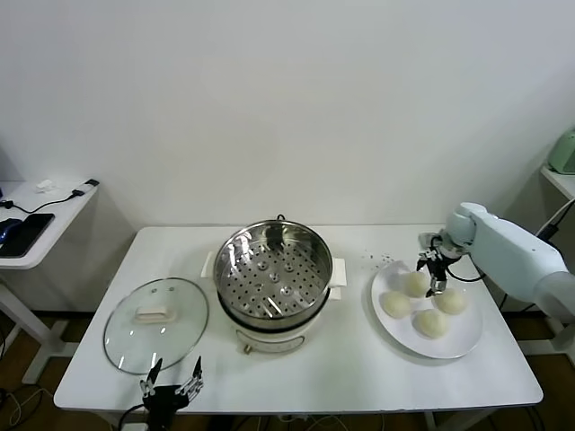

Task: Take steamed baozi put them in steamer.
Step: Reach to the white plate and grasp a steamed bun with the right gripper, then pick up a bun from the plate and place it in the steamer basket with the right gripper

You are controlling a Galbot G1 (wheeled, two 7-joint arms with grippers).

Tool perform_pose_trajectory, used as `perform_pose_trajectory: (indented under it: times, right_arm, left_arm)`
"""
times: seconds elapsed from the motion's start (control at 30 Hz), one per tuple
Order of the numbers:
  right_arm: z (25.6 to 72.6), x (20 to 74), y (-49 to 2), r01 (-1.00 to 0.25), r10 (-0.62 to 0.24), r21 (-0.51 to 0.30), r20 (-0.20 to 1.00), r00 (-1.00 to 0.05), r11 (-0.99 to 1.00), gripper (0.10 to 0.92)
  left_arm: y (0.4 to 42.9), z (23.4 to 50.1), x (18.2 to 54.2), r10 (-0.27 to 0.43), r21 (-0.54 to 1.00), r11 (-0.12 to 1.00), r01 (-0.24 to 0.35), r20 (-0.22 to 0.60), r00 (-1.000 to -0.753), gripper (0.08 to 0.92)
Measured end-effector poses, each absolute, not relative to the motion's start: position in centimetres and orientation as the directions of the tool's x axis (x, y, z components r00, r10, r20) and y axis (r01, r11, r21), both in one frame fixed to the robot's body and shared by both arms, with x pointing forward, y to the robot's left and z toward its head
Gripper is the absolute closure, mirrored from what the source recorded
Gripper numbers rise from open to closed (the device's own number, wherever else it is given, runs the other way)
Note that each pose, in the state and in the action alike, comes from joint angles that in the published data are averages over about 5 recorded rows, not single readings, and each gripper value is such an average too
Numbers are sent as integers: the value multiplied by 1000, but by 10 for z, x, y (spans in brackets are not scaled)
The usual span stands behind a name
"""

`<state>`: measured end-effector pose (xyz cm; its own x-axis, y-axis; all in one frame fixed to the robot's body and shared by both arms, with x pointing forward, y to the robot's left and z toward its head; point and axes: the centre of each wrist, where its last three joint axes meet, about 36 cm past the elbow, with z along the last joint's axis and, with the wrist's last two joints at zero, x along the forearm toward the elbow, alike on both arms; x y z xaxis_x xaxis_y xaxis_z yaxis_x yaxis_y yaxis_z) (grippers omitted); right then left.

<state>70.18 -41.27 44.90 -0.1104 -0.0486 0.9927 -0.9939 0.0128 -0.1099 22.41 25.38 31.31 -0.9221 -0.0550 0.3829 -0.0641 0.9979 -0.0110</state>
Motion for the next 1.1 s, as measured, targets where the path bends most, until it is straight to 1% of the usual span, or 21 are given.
perform_pose_trajectory:
  times: [0.23,0.4,0.53,0.67,0.8,0.97,1.1]
  right_arm:
    - [449,703,-412,-993,-52,-114,992,-115,26,334]
    - [456,705,-413,-992,-63,-120,991,-122,27,351]
    - [475,708,-410,-991,-80,-136,987,-136,8,352]
    - [514,714,-397,-984,-103,-169,981,-163,-56,352]
    - [573,723,-365,-959,-140,-221,970,-198,-175,352]
    - [654,726,-300,-882,-200,-286,954,-224,-375,352]
    - [695,718,-234,-774,-233,-301,951,-202,-557,352]
  left_arm:
    - [251,313,222,-51,-9,998,-59,386,-921,177]
    - [248,314,222,-47,-6,999,-54,381,-923,177]
    - [246,315,220,-43,-2,999,-47,377,-925,177]
    - [243,317,218,-35,0,999,-38,374,-927,177]
    - [240,319,217,-27,2,1000,-29,371,-928,177]
    - [235,321,217,-16,4,1000,-16,363,-932,177]
    - [233,320,217,-8,2,1000,-8,359,-933,177]
